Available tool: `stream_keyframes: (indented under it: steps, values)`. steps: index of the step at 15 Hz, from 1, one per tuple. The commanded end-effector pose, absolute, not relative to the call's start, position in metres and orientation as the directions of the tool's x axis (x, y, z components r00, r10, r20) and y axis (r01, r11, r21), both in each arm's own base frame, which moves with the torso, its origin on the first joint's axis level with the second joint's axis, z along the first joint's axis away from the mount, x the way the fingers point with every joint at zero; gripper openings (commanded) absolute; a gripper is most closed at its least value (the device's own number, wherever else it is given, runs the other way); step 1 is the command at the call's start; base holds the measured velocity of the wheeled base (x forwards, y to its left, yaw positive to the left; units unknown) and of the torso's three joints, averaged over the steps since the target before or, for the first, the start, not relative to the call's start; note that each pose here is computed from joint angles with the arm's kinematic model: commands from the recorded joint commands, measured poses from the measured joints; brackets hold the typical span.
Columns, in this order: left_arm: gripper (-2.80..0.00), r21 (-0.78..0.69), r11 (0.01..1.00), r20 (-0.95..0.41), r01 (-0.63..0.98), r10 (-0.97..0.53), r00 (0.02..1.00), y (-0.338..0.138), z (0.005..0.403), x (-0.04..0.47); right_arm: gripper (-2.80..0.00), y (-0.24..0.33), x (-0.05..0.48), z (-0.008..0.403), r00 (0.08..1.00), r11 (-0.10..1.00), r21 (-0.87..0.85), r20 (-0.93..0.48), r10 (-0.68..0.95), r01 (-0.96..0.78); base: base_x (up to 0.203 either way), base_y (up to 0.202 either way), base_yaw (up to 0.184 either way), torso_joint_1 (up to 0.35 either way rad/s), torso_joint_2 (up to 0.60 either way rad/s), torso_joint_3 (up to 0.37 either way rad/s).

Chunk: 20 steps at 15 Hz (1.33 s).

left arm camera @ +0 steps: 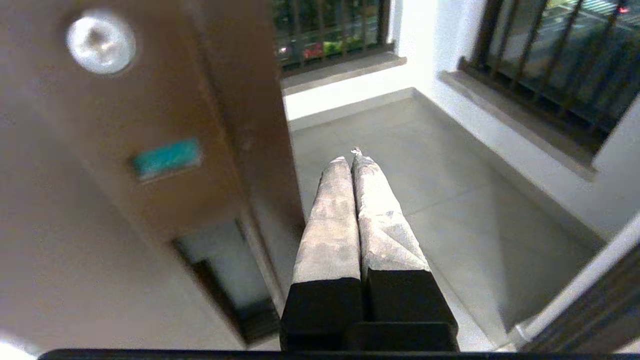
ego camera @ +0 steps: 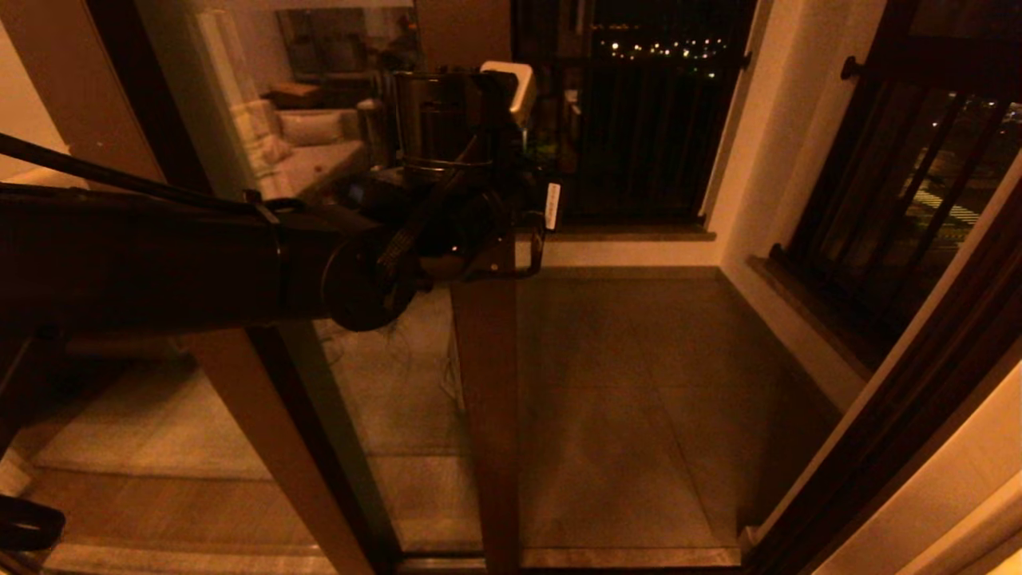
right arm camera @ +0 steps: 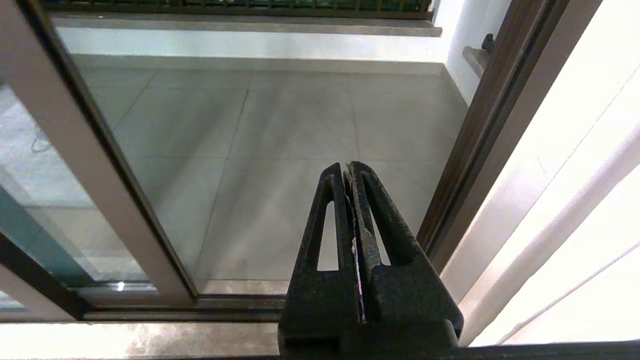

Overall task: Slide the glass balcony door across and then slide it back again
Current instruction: Open the slid door

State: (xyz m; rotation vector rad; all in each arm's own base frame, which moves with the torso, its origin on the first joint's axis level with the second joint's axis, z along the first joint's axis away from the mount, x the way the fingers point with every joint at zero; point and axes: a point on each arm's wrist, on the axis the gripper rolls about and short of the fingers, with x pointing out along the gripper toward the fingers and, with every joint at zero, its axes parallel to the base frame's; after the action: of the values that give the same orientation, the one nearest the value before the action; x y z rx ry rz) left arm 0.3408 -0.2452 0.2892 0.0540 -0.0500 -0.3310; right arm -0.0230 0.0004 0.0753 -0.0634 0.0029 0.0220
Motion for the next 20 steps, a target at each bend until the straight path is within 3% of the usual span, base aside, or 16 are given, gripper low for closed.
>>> stream_keyframes:
  steps: [1,20]
  values:
    - [-2.8,0.063,0.947,0.034,0.316,-0.318,0.947,-0.237,0.291,0.338,-2.8,0.0,-0.023,0.075,1.0,0.998,-0.064,-0.005,0.023,-0.023,0.0,0.0,0.0,0.0,0.0,0.0]
    - [-2.8,0.058,0.985,0.0,0.164,-0.164,0.986,-0.154,0.296,0.329,-2.8,0.0,-0.023,0.075,1.0,0.998,-0.064,-0.005,0.023,-0.023,0.0,0.0,0.0,0.0,0.0,0.0]
